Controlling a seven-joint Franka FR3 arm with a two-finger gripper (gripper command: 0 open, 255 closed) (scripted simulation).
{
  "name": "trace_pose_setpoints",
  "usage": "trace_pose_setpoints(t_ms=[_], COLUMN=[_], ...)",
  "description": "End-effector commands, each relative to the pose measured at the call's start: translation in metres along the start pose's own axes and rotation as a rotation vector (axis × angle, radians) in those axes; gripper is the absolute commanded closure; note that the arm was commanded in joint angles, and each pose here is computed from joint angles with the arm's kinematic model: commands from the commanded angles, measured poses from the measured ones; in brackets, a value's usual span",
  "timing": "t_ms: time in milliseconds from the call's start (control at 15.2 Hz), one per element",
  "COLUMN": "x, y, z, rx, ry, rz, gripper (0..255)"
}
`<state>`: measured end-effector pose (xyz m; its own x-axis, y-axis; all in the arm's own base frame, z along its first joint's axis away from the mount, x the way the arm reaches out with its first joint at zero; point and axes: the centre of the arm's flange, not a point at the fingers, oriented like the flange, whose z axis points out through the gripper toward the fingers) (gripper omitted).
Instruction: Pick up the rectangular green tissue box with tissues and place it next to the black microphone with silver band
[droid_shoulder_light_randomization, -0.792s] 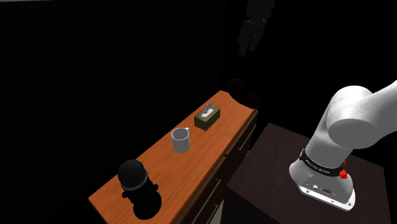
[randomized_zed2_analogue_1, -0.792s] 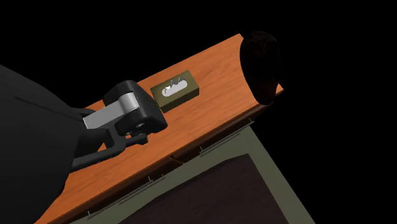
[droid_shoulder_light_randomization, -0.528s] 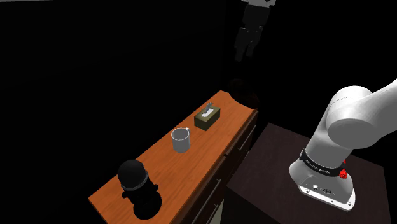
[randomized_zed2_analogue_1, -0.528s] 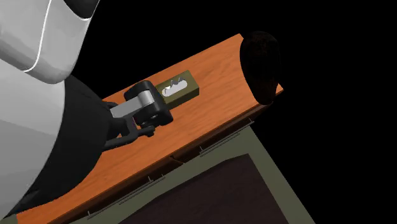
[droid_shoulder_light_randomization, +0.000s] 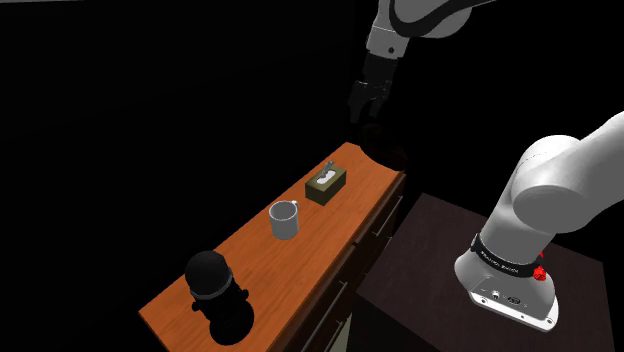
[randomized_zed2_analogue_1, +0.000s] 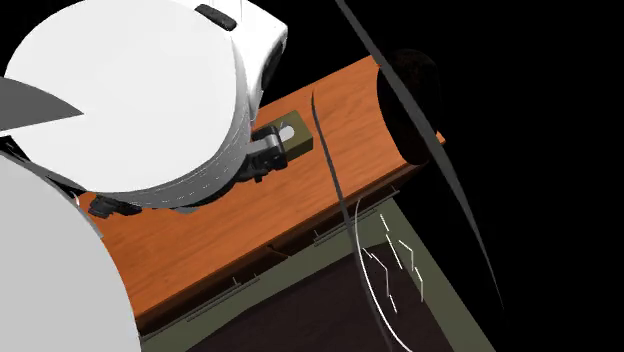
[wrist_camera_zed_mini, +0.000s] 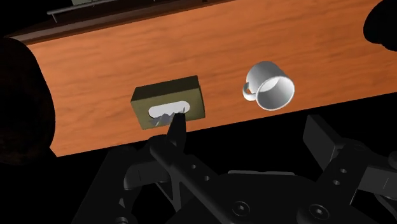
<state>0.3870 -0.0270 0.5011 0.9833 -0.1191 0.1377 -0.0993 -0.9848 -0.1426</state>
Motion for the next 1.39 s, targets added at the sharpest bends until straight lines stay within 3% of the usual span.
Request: trace_pose_setpoints(t_ms=[0,1320], x=[0.010,0.099], y=[0.013,0.113], z=[0.020,0.248], rx=[0.012,0.138], ry=[0.013,0.110], rz=[0.031,0.328], gripper=[0,0])
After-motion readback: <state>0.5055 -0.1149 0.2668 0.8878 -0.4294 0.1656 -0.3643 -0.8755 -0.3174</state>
